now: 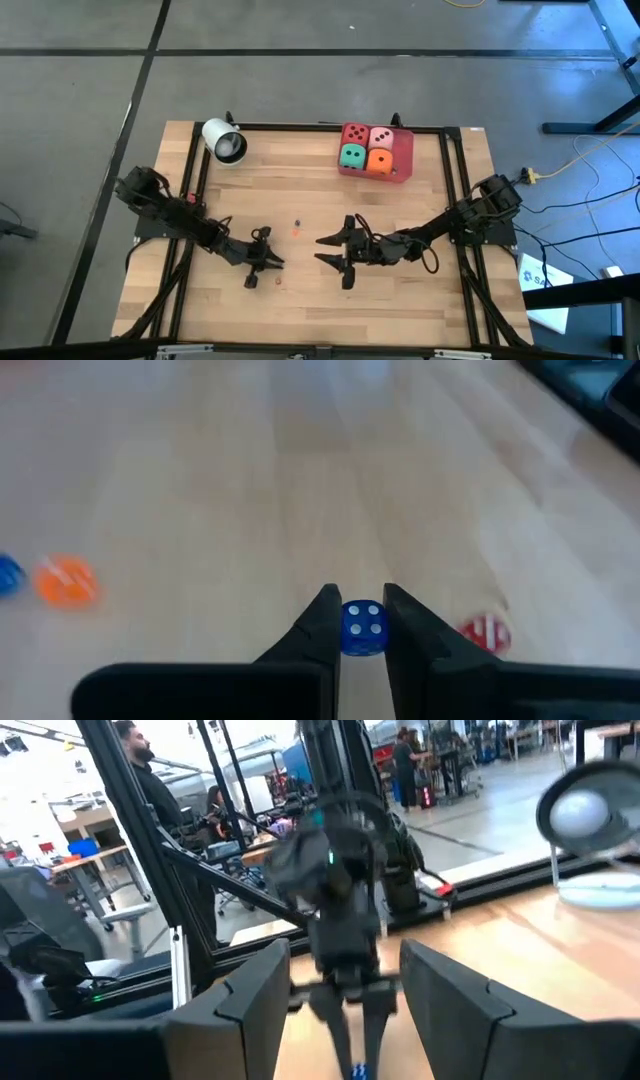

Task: Pick & Place Dice
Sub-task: Put the bottom small blue dice into the red bin

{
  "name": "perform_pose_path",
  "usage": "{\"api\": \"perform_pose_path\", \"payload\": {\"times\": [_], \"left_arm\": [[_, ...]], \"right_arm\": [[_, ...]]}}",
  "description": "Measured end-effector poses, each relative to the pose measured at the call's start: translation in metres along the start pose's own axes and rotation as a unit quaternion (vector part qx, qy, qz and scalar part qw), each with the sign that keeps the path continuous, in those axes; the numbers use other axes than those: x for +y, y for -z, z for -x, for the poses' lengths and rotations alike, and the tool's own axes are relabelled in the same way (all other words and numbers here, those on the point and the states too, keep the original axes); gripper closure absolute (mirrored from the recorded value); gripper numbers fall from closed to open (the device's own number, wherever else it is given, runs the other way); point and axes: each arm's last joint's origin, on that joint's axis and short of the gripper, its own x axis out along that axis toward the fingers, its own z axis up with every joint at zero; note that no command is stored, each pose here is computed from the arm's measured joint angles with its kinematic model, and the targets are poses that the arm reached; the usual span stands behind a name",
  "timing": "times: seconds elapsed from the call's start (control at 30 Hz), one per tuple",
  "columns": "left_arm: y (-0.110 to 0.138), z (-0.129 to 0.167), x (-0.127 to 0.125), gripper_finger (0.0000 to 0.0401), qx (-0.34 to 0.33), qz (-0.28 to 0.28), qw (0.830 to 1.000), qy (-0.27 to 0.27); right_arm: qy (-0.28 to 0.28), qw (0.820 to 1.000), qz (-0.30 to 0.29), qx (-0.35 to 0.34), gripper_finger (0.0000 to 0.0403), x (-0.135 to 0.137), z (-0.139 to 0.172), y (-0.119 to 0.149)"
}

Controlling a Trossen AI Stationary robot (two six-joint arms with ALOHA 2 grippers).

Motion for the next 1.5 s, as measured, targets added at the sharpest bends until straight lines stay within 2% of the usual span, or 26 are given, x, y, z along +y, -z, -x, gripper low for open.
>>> {"api": "perform_pose_path", "payload": {"times": [0.27,0.4,0.67,0.83,1.07,1.5], "left_arm": [[-0.038,0.018,0.021,0.0366,-0.067,-0.055,0.995,-0.043],[-0.059,0.03,0.031,0.0365,-0.083,-0.092,0.989,-0.086],[-0.106,0.045,0.034,0.0365,-0.041,-0.184,0.966,-0.177],[-0.131,0.045,0.031,0.0363,-0.036,-0.23,0.951,-0.204],[-0.145,0.038,0.031,0.0366,-0.028,-0.264,0.934,-0.241],[-0.162,0.012,0.041,0.0362,0.021,-0.301,0.914,-0.273]], "right_arm": [[0.034,0.997,-0.061,0.027,0.0213,-0.018,-0.007,0.003],[0.026,0.993,-0.105,0.055,0.0213,-0.037,-0.015,0.002],[-0.006,0.985,-0.162,0.067,0.0213,-0.074,-0.027,-0.01],[-0.045,0.981,-0.176,0.07,0.0213,-0.096,-0.033,-0.02],[-0.129,0.97,-0.2,0.05,0.0213,-0.118,-0.035,-0.039],[-0.144,0.965,-0.203,0.087,0.0213,-0.13,-0.035,-0.037]]}}
